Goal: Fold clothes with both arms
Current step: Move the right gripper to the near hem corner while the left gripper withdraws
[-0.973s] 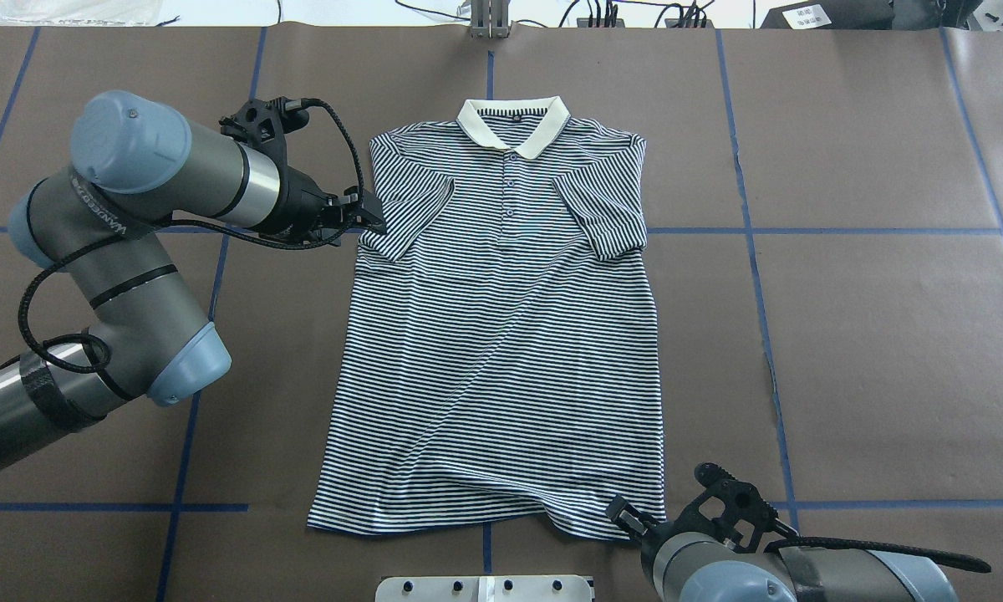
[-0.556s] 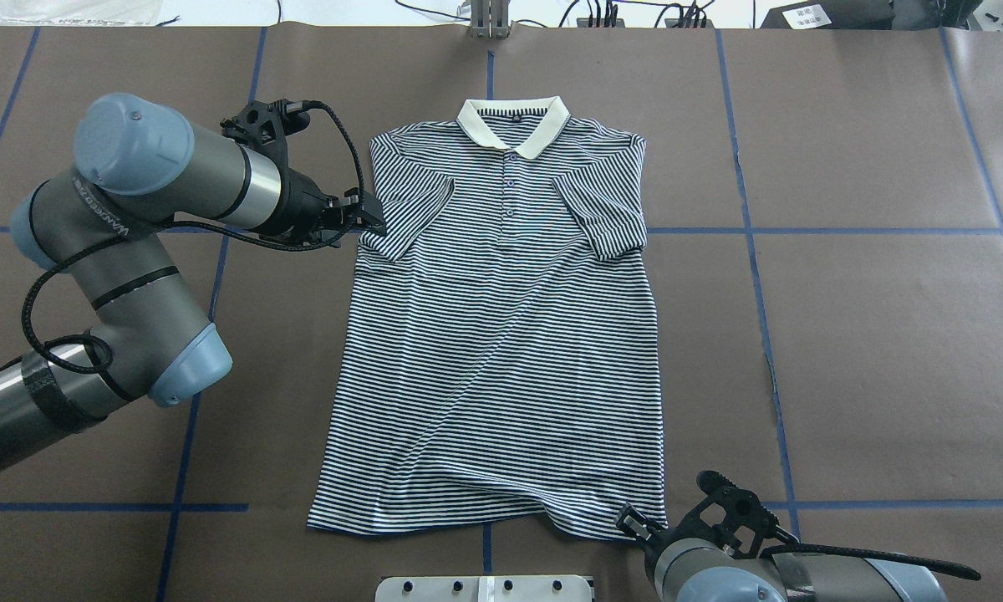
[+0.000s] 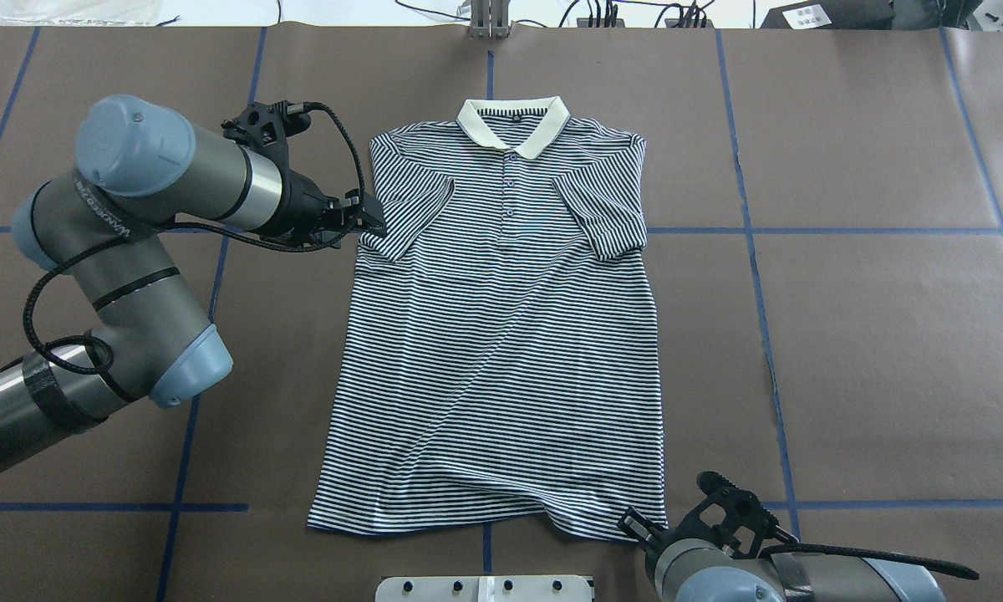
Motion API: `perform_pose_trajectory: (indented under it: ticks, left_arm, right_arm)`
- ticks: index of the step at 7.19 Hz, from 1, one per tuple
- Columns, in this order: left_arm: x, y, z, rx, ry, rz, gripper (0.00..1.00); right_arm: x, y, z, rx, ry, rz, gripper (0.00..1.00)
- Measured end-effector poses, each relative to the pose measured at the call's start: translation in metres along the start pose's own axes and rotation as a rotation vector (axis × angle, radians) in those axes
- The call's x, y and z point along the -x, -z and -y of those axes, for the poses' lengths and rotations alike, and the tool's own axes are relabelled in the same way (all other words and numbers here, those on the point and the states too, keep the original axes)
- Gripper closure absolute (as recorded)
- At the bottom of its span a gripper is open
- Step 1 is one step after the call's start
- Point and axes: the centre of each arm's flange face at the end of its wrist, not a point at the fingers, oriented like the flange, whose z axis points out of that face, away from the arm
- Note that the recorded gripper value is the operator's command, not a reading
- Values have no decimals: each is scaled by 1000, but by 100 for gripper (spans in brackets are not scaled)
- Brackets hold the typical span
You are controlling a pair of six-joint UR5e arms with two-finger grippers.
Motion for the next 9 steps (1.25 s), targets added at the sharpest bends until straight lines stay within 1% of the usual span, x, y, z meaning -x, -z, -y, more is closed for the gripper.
perform_pose_trajectory:
  ticks: [1,2,5,9]
  left_arm:
    - [1,0,0,0,0,1,26]
    - [1,0,0,0,0,2,26]
    - [1,0,0,-4,0,3,25]
    - [3,1,-1,-11,1,5,23]
  right_arm:
    - [0,-1,0,-4,1,-5,62]
    - [0,-1,-1,-10,4,-13,99]
    - [1,1,-2,-15,6,-20,100]
    - [7,15,3,-2,-7,3,100]
